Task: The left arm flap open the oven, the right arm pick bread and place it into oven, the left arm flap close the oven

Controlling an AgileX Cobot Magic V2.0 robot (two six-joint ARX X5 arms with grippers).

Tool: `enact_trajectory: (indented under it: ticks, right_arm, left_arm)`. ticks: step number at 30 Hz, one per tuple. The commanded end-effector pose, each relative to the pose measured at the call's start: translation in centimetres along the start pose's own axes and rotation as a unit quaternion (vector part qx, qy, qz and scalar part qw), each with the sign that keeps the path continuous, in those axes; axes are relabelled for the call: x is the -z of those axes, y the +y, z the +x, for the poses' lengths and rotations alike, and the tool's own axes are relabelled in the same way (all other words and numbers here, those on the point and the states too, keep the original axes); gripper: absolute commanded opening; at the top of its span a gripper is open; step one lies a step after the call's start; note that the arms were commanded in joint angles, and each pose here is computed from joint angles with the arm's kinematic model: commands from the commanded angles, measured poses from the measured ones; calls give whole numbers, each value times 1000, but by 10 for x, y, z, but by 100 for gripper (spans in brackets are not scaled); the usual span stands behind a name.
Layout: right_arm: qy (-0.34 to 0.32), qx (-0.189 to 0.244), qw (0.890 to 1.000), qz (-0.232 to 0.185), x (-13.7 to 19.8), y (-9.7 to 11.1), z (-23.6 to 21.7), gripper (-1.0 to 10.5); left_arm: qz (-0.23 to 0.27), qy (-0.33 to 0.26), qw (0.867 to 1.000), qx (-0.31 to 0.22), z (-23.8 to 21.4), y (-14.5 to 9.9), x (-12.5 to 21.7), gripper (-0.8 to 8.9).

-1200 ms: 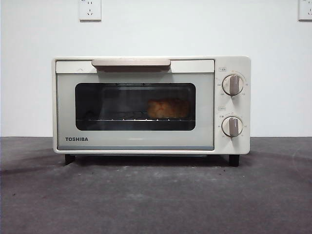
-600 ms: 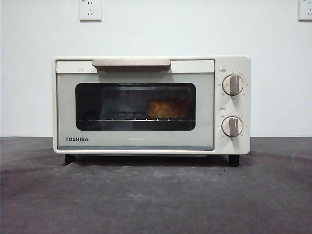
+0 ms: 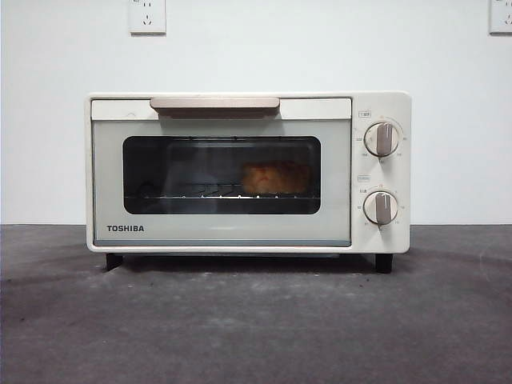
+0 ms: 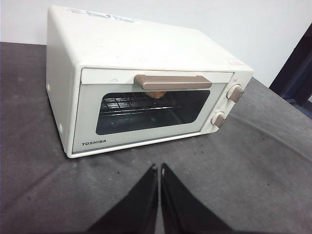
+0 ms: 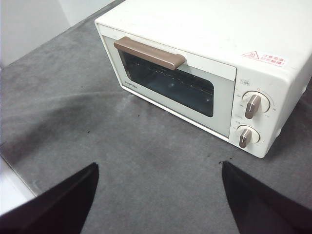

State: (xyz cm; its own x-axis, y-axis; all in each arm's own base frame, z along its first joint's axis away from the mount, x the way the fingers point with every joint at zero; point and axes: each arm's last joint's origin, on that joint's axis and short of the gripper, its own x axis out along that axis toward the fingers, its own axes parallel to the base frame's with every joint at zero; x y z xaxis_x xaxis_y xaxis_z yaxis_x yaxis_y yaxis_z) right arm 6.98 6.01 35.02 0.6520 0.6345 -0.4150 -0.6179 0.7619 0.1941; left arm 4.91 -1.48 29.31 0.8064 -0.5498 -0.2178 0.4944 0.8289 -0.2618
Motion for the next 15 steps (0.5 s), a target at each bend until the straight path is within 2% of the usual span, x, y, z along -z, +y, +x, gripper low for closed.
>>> enact_trajectory:
  ticks: [1, 3, 4, 15]
  right_arm:
    - [-8, -5, 1000, -9, -4, 2, -3, 207]
    - [-6, -5, 1000, -14, -4, 2, -3, -9]
    - [-6, -5, 1000, -18, -4, 2, -3, 18]
    - [-33, -9, 999, -20, -9, 3, -3, 18]
  left_arm:
    - [17, -11, 1000, -1, -2, -2, -4, 20]
    - [17, -11, 1000, -1, -2, -2, -4, 20]
    - [17, -11, 1000, -1, -2, -2, -4, 20]
    - [17, -11, 1000, -1, -2, -2, -4, 20]
